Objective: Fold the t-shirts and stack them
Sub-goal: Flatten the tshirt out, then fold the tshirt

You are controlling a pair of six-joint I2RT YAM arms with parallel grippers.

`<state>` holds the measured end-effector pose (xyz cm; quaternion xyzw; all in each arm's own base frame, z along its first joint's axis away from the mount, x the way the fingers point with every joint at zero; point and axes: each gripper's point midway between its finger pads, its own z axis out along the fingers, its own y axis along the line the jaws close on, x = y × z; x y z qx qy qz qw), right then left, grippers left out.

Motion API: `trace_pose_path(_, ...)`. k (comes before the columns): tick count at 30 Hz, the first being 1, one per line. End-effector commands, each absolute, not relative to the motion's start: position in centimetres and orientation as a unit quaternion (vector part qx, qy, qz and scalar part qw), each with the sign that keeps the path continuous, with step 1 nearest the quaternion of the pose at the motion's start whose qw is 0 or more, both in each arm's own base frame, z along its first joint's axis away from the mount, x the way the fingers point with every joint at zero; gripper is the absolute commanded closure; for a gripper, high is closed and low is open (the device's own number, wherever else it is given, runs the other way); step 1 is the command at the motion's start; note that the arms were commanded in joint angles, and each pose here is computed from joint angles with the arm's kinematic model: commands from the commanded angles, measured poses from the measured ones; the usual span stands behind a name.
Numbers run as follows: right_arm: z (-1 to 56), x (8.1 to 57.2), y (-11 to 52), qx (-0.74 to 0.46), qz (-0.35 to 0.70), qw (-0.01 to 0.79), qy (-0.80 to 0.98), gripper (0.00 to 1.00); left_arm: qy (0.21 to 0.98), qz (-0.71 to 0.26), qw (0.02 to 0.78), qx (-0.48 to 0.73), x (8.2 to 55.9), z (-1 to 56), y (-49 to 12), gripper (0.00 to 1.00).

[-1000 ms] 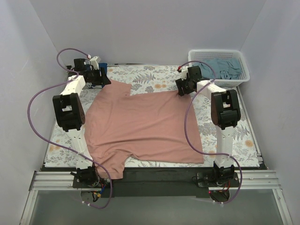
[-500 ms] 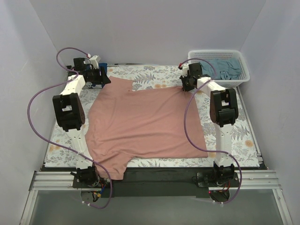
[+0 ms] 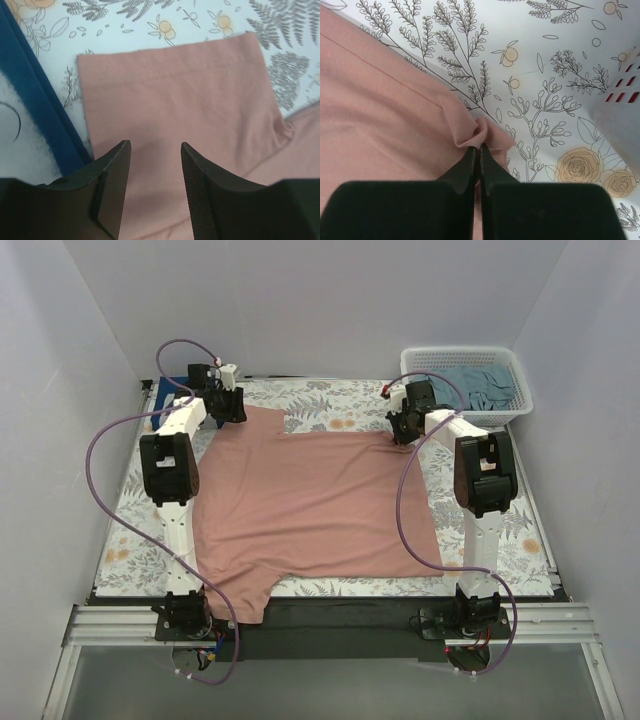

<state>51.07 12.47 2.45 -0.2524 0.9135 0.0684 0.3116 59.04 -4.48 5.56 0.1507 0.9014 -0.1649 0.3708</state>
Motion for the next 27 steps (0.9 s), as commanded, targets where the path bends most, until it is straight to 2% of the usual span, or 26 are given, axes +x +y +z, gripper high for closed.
trace_pose_path(1,0.7,47.7,11.3,-0.265,0.056,0.249,0.930,0.99,0.896,-0.108,0.402,0.154,61.7,6.8,-3.1,0.56)
trace_pose_path(10,1.0,47.9,11.7,-0.280,0.050,0.257,0.924,0.99,0.902,-0.049,0.402,0.148,64.2,3.6,-1.9,0.46)
trace_pose_path(11,1.0,47.8,11.7,-0.282,0.050,0.256,0.923,0.99,0.900,-0.053,0.402,0.162,64.1,3.4,-3.8,0.45)
trace_pose_path(13,1.0,47.9,11.7,-0.283,0.050,0.257,0.923,0.99,0.902,-0.049,0.398,0.163,64.0,2.7,-3.8,0.42)
trace_pose_path(22,1.9,48.5,12.0,-0.289,0.050,0.269,0.917,0.99,0.910,-0.095,0.377,0.147,63.4,0.8,-5.3,0.42)
trace_pose_path(25,2.1,48.7,12.0,-0.292,0.050,0.272,0.915,0.99,0.912,-0.117,0.364,0.151,62.8,0.2,-6.0,0.51)
trace_pose_path(26,2.3,48.8,12.1,-0.294,0.050,0.274,0.914,0.99,0.912,-0.118,0.361,0.152,62.7,0.1,-6.2,0.61)
trace_pose_path(27,2.3,48.8,12.1,-0.294,0.051,0.275,0.914,0.99,0.913,-0.117,0.359,0.157,62.6,0.0,-6.3,0.67)
